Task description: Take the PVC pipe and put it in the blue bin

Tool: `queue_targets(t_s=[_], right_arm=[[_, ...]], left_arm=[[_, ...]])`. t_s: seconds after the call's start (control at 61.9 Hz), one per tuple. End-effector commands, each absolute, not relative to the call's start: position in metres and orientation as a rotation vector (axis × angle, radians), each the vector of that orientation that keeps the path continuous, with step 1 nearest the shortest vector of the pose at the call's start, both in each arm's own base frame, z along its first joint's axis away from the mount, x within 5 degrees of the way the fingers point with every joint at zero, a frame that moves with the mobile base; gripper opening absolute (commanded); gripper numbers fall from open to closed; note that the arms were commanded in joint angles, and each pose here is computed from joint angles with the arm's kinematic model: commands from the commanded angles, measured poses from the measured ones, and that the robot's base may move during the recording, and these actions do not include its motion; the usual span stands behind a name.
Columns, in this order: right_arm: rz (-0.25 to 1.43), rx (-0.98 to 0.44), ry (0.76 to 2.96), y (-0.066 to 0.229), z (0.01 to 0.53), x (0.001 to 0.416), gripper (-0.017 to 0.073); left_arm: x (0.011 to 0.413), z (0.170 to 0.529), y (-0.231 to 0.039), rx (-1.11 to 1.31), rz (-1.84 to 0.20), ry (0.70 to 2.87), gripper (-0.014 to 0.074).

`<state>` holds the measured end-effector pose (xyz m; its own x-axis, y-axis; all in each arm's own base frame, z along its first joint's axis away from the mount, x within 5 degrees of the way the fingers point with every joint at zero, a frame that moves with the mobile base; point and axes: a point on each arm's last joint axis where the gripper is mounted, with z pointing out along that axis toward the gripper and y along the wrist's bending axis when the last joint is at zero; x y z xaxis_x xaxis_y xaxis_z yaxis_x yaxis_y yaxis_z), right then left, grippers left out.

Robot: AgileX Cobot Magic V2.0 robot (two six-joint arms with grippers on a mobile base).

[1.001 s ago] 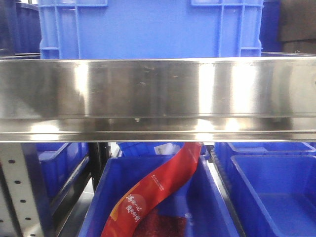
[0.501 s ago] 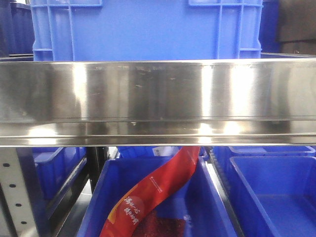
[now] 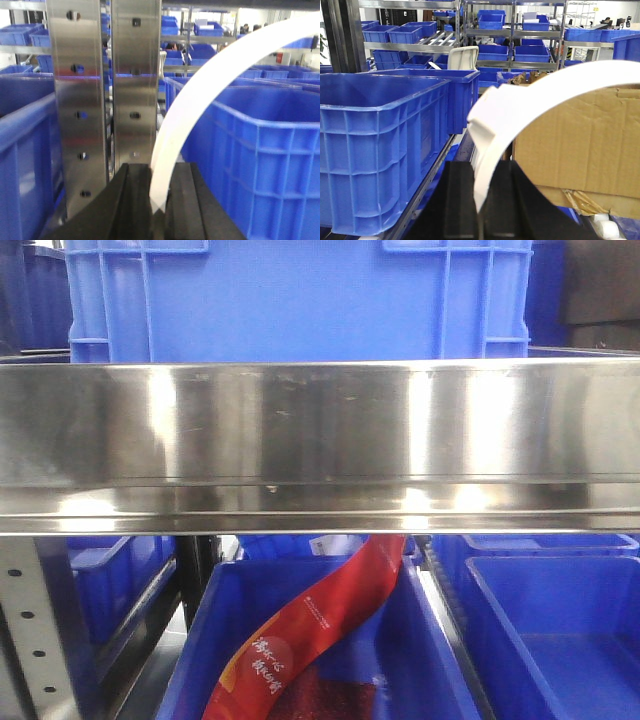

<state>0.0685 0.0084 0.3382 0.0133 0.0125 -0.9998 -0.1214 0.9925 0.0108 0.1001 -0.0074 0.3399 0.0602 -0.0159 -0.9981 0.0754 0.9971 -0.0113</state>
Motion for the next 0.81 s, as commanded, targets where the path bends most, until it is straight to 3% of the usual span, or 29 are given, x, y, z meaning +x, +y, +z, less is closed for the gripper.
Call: queue_targets(t_s=[0.0,0.565,0.791], right_arm=[[0.104,-0.089,1.515,0.008,0.341,0.067,-0.0162],[0.151,-0.061,1.511,0.009,0.342,0.067,-0.0162],[0.184,-0.05,1.519,0.01,0.37,0.065,-0.0162]], left_arm=[[0.098,0.348,-0.006,0.03,-0.068,1.426,-0.0111],[0.099,0.347,-0.006,-0.031,-0.141,1.441,-0.0111],[0.092,0.389,-0.007,0.098,-0.014,1.475,-0.0111]])
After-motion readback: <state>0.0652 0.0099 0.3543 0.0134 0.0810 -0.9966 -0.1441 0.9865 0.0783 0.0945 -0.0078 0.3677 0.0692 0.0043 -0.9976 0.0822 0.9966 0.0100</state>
